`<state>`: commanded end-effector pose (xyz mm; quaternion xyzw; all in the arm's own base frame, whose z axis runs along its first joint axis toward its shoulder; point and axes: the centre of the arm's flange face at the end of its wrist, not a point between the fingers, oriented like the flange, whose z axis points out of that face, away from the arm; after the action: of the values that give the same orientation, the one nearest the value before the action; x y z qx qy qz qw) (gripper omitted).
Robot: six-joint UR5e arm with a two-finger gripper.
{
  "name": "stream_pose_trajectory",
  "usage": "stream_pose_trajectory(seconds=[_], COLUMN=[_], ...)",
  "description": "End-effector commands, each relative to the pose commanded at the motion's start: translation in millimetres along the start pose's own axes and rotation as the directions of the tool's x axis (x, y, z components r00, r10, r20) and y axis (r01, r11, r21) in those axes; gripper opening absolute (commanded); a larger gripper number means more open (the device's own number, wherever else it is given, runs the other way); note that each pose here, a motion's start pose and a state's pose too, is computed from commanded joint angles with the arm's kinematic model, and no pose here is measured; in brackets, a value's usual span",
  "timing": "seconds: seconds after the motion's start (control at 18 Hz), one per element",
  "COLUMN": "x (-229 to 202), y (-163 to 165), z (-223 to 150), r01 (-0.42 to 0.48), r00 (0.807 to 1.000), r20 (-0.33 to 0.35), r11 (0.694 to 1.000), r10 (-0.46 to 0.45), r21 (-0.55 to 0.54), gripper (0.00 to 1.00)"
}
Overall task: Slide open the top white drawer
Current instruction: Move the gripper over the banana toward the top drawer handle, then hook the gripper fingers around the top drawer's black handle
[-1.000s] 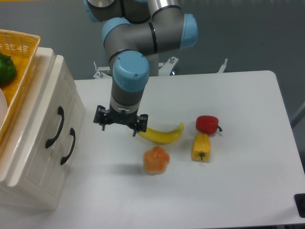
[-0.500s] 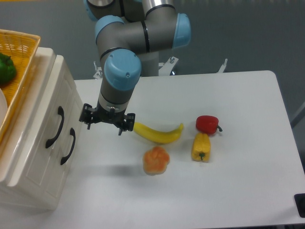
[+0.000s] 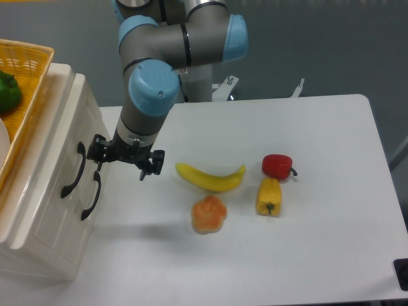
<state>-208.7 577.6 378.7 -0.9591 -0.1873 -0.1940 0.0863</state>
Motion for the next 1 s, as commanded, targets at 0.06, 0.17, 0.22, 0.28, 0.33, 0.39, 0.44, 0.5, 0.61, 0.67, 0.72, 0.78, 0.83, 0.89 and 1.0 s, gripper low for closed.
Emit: stream_pose_trajectory(seconds=[0.06,0.17,0.22,0.28,0.33,0.39,0.44,0.5,0.61,0.67,0.72,0.78,0.83,0.89,1.0], x=[2.2,5.0,6.7,7.9,9.2,10.5,10.9,10.5,11.7,14.3,15.6,15.6,16.5,19.1,19.5], y=[-0.7,-0.7,-0.4,-0.4,0.0,0.3,0.1,-0.1,-0.2,0.0,-0.1,-0.1,0.0,0.1,-0.1], z=[2.4,3.3,1.6,0.8,-0.9,-1.3,-0.2,0.7,2.2,3.4,4.9,4.9,5.3,6.3,7.5], r01=[0.003,0.003,0.001,0.002,0.001,-0.001,-0.002,0.0,0.0,-0.006,-0.006,-0.006,-0.008,-0.013,-0.013], r00=[1.0,1.0,0.999,0.999,0.999,0.999,0.999,0.999,0.999,0.999,0.999,0.999,0.999,0.999,0.999], r20=[-0.014,-0.027,-0.034,-0.041,-0.045,-0.044,-0.045,-0.045,-0.046,-0.046,-0.047,-0.047,-0.047,-0.047,-0.048], r11=[1.0,1.0,1.0,1.0,1.0,1.0,1.0,1.0,1.0,1.0,1.0,1.0,1.0,1.0,1.0], r10=[-0.003,-0.003,-0.001,-0.002,-0.001,0.001,0.002,0.0,0.0,0.006,0.007,0.007,0.008,0.013,0.013], r21=[-0.001,0.0,0.004,0.007,0.011,0.012,0.01,0.009,0.006,0.004,0.002,0.002,0.001,0.0,-0.002], gripper=[1.0,1.0,1.0,1.0,1.0,1.0,1.0,1.0,1.0,1.0,1.0,1.0,1.0,1.0,1.0])
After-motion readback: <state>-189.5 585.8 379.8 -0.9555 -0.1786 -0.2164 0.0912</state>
